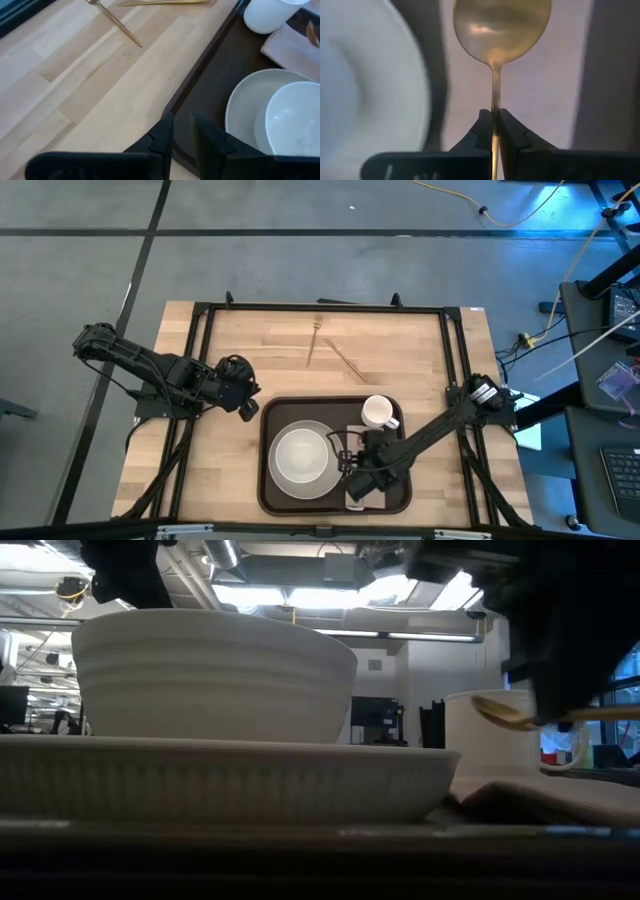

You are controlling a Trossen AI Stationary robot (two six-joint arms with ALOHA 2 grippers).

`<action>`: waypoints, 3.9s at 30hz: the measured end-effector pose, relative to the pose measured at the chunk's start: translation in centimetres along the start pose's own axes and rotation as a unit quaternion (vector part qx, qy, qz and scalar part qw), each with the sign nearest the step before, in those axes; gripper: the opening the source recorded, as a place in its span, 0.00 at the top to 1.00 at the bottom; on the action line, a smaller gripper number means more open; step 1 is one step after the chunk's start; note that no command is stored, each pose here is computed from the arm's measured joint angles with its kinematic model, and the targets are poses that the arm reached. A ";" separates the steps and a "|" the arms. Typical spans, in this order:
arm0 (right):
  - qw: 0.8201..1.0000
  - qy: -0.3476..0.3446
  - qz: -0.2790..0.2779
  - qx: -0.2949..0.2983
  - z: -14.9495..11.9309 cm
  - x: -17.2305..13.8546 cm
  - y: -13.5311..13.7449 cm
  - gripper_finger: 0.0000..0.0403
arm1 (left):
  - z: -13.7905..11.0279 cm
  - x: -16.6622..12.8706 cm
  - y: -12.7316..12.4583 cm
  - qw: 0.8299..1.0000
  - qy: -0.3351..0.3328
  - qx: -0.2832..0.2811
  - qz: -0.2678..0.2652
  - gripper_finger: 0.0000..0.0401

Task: Set up tray
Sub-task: Put the gold spoon on the brown napkin to the right of the gray plate, then put the gold knife on the brown napkin to the right of the gold spoon

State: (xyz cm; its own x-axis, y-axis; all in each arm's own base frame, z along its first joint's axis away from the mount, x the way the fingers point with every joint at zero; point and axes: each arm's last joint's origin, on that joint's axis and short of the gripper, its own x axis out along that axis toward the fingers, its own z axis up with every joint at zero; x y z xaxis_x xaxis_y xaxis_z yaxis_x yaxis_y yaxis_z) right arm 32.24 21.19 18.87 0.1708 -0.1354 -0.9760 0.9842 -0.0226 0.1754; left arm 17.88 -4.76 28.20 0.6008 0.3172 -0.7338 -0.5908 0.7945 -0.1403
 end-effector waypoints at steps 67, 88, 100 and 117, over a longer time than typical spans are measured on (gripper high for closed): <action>0.999 0.038 -0.028 0.002 2.6 4.2 -0.2 0.92 | 0.0 0.0 0.0 1.000 0.008 0.001 -0.006 0.85; 0.999 0.034 -0.033 -0.001 2.6 4.2 -0.3 0.90 | 0.0 0.0 0.0 1.000 0.009 0.001 -0.007 0.85; 0.999 0.033 -0.035 -0.003 2.6 4.1 -0.3 0.76 | -0.1 0.0 -0.1 1.000 0.018 0.001 -0.014 0.85; 0.975 -0.024 0.083 -0.204 5.6 -9.3 6.4 0.76 | -0.2 0.0 -0.1 0.999 0.031 0.018 -0.026 0.85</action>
State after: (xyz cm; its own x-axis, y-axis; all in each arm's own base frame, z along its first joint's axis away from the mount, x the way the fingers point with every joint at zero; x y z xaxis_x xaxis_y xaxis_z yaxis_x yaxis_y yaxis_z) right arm 36.73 16.79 29.83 0.3366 -0.1492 -0.9298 0.8808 0.3990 0.2549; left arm 17.84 -4.97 28.11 0.5949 0.2431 -0.7662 -0.5389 0.8279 -0.1557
